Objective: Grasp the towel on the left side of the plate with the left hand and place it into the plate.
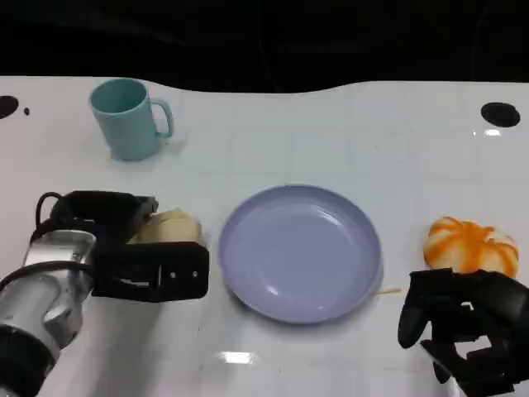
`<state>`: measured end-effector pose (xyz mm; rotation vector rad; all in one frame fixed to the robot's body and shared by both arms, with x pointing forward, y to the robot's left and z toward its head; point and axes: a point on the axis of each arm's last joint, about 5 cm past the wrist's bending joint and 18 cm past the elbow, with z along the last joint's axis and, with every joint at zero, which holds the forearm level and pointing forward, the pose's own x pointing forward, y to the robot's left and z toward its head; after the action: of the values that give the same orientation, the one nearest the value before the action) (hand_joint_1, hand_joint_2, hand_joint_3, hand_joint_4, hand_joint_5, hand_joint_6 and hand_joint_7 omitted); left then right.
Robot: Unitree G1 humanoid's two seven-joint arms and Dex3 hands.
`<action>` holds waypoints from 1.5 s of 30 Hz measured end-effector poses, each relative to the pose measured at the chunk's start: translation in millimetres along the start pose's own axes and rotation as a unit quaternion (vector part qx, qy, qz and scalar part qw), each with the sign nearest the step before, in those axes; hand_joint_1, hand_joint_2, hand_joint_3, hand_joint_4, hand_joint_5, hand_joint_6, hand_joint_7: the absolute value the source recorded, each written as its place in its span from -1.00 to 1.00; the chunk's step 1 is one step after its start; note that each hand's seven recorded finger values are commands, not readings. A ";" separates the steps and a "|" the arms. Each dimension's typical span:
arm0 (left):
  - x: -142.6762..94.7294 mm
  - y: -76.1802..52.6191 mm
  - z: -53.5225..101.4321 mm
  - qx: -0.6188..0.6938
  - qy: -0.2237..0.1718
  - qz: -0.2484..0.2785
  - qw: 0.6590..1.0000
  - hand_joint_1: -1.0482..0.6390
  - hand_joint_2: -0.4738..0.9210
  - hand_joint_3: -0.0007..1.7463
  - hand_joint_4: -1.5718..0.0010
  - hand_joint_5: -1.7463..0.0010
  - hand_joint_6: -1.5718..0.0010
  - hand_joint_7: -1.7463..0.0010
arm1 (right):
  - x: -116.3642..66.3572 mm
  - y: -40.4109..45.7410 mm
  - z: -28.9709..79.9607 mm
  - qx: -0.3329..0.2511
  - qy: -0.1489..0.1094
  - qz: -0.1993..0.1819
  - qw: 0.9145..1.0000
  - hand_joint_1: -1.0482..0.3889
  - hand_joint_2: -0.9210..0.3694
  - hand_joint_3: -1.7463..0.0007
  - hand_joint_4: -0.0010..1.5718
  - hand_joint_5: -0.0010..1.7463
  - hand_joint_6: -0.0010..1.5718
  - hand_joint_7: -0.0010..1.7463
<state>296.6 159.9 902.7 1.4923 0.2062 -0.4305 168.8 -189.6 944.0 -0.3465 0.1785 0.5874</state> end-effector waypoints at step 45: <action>-0.7 7.7 30.7 -0.129 -0.172 0.296 0.931 -0.01 0.44 0.07 -0.11 -1.00 0.13 -0.82 | 0.3 -0.2 -1.3 0.003 0.001 0.001 1.000 0.59 -0.58 -0.14 -0.14 0.93 -0.16 0.63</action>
<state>295.1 129.9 912.5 1.1255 -0.4463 -0.1596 169.1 -190.1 942.8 -0.3421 0.1830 0.5890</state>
